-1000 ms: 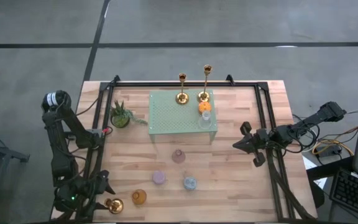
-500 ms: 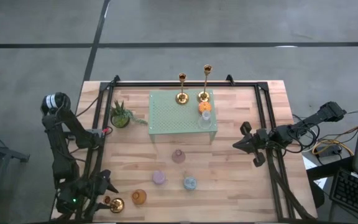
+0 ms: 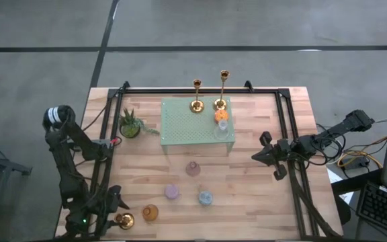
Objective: Pick & Place candle stick holders
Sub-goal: Put the gold candle holder on the shelf
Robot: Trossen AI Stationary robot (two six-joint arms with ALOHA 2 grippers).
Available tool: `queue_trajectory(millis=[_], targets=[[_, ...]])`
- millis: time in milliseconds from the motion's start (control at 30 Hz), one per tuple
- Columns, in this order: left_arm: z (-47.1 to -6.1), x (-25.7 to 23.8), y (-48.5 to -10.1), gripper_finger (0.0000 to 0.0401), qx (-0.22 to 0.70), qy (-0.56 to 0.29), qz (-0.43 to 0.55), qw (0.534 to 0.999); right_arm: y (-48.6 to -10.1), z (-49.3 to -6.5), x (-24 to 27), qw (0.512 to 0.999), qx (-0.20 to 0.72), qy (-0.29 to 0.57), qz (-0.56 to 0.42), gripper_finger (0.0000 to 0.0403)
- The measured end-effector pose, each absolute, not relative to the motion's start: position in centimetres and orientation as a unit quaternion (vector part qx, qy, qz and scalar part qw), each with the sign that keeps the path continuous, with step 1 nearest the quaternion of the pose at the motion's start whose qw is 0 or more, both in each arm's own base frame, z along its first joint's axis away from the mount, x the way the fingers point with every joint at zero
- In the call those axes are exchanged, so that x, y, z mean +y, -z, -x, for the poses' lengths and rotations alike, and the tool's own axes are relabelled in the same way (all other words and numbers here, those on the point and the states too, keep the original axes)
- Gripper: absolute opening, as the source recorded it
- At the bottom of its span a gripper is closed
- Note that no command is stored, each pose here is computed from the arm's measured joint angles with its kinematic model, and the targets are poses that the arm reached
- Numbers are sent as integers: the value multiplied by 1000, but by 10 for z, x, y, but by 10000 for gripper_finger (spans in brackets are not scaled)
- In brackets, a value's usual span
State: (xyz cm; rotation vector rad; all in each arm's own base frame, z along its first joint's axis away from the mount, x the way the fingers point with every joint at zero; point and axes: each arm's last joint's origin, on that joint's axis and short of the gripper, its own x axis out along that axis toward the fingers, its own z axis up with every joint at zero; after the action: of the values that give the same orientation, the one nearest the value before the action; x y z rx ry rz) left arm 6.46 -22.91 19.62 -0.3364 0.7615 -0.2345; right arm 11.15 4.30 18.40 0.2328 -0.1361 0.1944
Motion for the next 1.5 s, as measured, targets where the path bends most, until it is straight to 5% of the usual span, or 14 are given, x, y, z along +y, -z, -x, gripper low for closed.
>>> queue_trajectory(millis=[700,1133,1500], targets=[[-64,-229,-197,20,366,133,120,913,-184,-111,43,986,-68,-97,-116,8],[-64,-198,-230,24,293,98,147,940,-184,-111,43,986,-68,-97,-116,8],[-74,-136,-294,33,84,-44,154,984,-184,-111,43,986,-68,-97,-116,8]])
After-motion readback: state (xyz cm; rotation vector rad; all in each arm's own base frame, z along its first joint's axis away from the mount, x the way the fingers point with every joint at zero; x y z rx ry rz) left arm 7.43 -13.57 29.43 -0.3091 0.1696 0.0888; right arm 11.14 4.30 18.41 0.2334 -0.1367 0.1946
